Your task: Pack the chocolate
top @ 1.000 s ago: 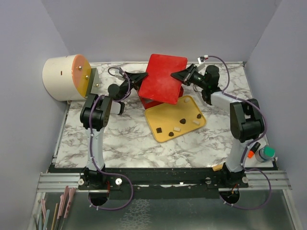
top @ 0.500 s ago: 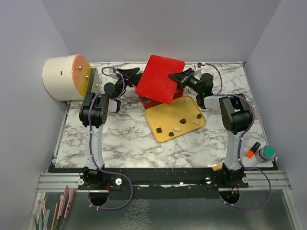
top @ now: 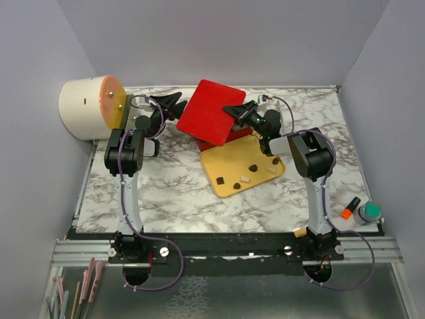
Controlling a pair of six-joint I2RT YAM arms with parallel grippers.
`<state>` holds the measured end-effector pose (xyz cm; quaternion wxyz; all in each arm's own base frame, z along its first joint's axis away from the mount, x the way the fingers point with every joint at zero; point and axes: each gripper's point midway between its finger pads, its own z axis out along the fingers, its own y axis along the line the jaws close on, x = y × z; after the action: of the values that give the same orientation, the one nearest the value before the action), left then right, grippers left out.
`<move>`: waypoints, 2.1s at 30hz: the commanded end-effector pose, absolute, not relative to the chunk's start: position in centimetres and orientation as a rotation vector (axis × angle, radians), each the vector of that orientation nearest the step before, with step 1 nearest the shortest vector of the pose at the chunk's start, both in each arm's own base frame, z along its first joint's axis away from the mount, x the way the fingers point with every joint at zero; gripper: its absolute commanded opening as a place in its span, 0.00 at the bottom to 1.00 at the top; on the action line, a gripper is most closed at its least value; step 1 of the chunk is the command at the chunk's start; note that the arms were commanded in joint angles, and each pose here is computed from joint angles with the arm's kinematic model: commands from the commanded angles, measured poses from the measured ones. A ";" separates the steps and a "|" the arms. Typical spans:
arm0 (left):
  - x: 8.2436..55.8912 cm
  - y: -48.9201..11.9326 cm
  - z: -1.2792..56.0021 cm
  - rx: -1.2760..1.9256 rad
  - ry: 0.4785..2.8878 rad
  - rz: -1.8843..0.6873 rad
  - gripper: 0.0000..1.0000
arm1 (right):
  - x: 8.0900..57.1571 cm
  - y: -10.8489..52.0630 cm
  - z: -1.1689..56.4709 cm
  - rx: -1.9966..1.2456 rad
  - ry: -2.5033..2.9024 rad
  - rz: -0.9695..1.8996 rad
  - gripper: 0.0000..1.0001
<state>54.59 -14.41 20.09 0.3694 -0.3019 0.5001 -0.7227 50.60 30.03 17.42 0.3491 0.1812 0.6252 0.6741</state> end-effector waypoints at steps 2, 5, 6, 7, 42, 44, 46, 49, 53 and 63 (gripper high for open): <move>53.1 -13.0 23.5 -0.547 1.128 -1.798 0.69 | 51.8 29.5 19.8 0.475 1.462 1.776 0.00; 53.7 -13.3 23.2 -0.529 1.155 -1.788 0.69 | 52.1 29.5 19.3 0.492 1.460 1.769 0.00; 53.9 -13.4 23.1 -0.525 1.162 -1.784 0.69 | 52.2 29.5 19.2 0.496 1.460 1.766 0.00; 54.1 -13.5 22.9 -0.526 1.169 -1.782 0.69 | 52.3 29.4 19.1 0.501 1.454 1.765 0.00; 52.3 -9.9 19.1 -0.675 1.288 -1.516 0.70 | 53.6 29.3 16.9 0.560 1.506 1.669 0.00; 51.9 -9.5 19.0 -0.697 1.290 -1.492 0.70 | 53.5 29.3 17.4 0.559 1.497 1.674 0.00; 51.4 -9.2 18.9 -0.706 1.303 -1.470 0.72 | 53.4 29.2 18.0 0.557 1.484 1.675 0.00; 50.8 -9.3 19.0 -0.696 1.332 -1.437 0.75 | 53.2 29.4 18.8 0.548 1.466 1.695 0.00; 49.9 -9.4 19.1 -0.684 1.354 -1.416 0.76 | 53.0 29.6 19.6 0.542 1.453 1.700 0.00; 47.9 -10.3 18.2 -0.688 1.424 -1.385 0.77 | 53.0 30.6 21.4 0.535 1.409 1.730 0.01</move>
<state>48.72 -10.02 17.78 0.4870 -0.2935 0.5799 -0.5835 53.11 30.49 15.93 0.3788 0.2287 0.6089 0.6583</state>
